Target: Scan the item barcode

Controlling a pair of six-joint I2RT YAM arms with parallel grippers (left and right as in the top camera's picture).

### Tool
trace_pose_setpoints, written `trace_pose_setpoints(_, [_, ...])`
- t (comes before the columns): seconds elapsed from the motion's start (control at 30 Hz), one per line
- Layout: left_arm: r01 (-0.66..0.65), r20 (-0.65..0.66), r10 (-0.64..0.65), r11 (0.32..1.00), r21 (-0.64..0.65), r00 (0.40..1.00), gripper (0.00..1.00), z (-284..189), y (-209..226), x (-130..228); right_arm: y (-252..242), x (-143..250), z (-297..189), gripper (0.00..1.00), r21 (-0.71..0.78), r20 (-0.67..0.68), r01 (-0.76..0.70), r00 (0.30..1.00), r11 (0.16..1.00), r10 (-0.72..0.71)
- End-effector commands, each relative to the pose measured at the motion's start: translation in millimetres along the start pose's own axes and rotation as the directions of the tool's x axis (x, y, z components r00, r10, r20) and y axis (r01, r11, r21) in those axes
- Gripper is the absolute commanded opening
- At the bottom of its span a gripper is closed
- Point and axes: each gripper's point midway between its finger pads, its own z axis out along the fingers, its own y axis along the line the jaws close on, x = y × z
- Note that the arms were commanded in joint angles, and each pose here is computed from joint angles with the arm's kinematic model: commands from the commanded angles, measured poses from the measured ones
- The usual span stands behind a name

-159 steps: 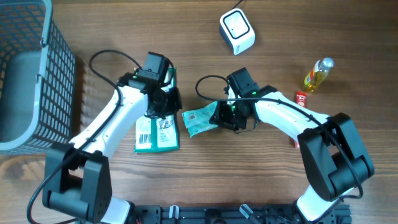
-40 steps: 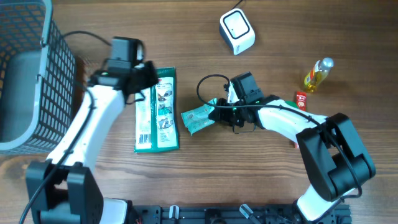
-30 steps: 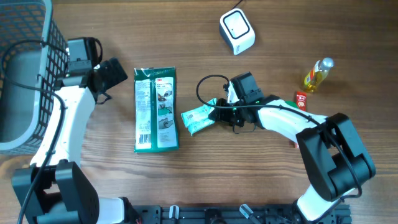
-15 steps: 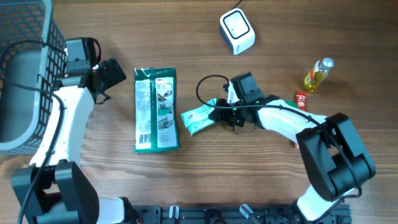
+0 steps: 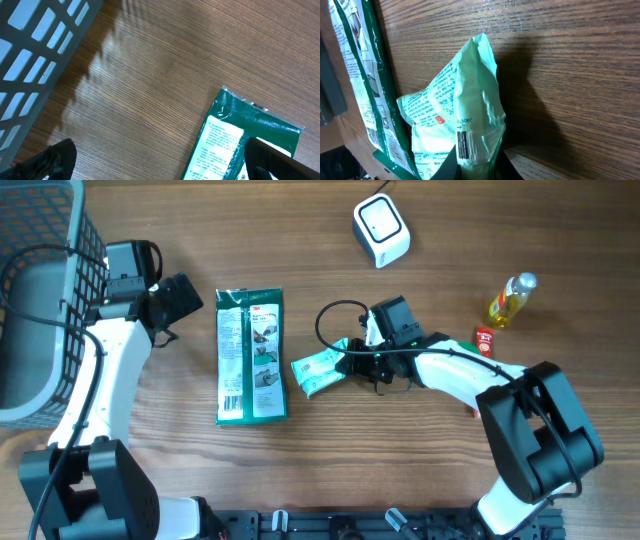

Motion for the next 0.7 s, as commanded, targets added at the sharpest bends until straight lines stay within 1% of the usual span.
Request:
trace_pose_setpoints(0.0, [-0.011,0.011,0.012,1.000,-0.016,1.000,1.00,0,4,-4,-9,9,9,0.04,0.023,-0.031,0.008,0.999,1.000,-0.007])
trace_pose_setpoints(0.43, [-0.011,0.011,0.012,1.000,-0.016,1.000,1.00,0,4,-4,-12,7,9,0.04,0.037,-0.020,0.028,0.999,0.999,-0.028])
trace_pose_setpoints(0.57, [-0.011,0.011,0.012,1.000,-0.016,1.000,1.00,0,4,-4,-12,7,9,0.06,0.036,-0.019,0.033,0.999,0.999,-0.032])
trace_pose_setpoints(0.6, [-0.011,0.011,0.012,1.000,-0.016,1.000,1.00,0,4,-4,-11,6,9,0.04,0.028,-0.019,0.033,0.999,0.999,-0.032])
trace_pose_setpoints(0.67, [-0.011,0.011,0.012,1.000,-0.016,1.000,1.00,0,4,-4,3,5,3,0.04,-0.048,-0.041,0.034,0.999,0.998,-0.036])
